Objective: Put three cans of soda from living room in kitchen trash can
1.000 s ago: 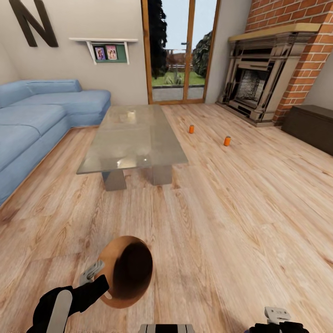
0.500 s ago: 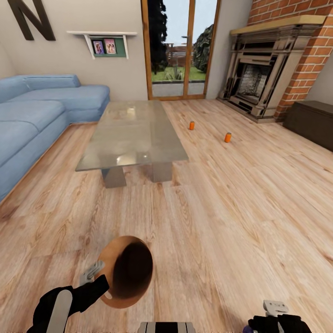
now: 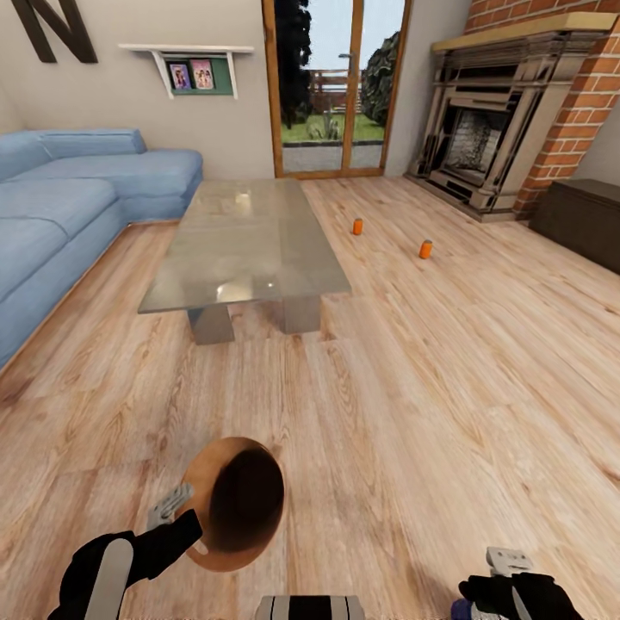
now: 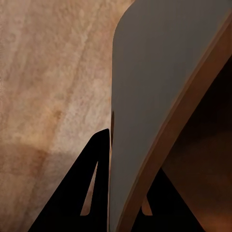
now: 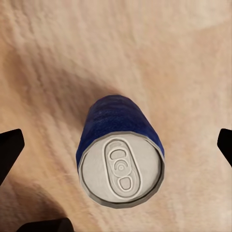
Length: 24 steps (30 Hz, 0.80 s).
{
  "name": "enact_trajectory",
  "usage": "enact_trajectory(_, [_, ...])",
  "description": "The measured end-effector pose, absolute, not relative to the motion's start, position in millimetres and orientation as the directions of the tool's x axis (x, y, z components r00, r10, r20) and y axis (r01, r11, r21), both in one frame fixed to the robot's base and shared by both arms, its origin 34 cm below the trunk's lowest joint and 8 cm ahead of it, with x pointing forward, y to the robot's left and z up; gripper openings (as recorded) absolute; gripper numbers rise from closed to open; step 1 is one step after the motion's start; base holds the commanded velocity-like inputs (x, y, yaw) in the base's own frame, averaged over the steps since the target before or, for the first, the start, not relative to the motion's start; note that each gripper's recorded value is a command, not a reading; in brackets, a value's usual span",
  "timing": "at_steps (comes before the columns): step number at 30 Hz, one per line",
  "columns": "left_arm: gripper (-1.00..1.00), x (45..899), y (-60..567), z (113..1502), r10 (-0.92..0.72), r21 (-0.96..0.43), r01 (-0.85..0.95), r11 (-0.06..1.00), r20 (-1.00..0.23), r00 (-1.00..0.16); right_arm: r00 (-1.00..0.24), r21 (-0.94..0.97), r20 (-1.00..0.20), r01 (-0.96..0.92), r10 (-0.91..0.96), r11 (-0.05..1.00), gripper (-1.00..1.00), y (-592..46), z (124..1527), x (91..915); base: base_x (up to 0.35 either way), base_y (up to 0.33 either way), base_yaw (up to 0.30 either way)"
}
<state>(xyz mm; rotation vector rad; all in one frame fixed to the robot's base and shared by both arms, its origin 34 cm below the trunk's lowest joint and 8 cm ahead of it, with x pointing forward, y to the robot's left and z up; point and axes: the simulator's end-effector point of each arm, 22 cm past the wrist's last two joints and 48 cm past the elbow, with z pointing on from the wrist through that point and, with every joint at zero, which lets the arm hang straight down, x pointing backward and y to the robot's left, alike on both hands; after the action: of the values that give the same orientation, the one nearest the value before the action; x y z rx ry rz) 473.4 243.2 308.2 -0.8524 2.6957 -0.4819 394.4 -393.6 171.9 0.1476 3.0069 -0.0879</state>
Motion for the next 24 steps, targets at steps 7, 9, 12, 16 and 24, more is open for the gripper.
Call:
enact_trajectory(7, [-1.00, 475, 239, 308, -0.588, -0.397, -0.495, 0.773, -0.154, -0.794, -0.988, -0.053, -0.121, 0.100, 0.093, 0.994, 1.00, -394, 168, 391, 0.000, 0.000, 0.000])
enact_trajectory(9, [-1.00, 476, 237, 308, -0.588, -0.401, -0.493, 0.772, -0.155, -0.794, -0.989, -0.053, -0.116, 0.099, 0.093, 0.994, 1.00, -393, 167, 389, 0.000, 0.000, 0.000])
enact_trajectory(12, [-1.00, 477, 234, 308, -0.587, -0.407, -0.491, 0.771, -0.152, -0.796, -0.990, -0.053, -0.105, 0.100, 0.094, 0.994, 1.00, -393, 164, 385, 0.000, 0.000, 0.000])
enact_trajectory(16, [-1.00, 478, 230, 307, -0.584, -0.414, -0.487, 0.769, -0.147, -0.798, -0.991, -0.053, -0.093, 0.099, 0.094, 0.994, 1.00, -392, 161, 380, 0.000, 0.000, 0.000])
enact_trajectory(24, [-1.00, 479, 229, 305, -0.581, -0.416, -0.483, 0.771, -0.146, -0.801, -0.992, -0.053, -0.079, 0.098, 0.094, 0.994, 1.00, -392, 156, 374, 0.000, 0.000, 0.000])
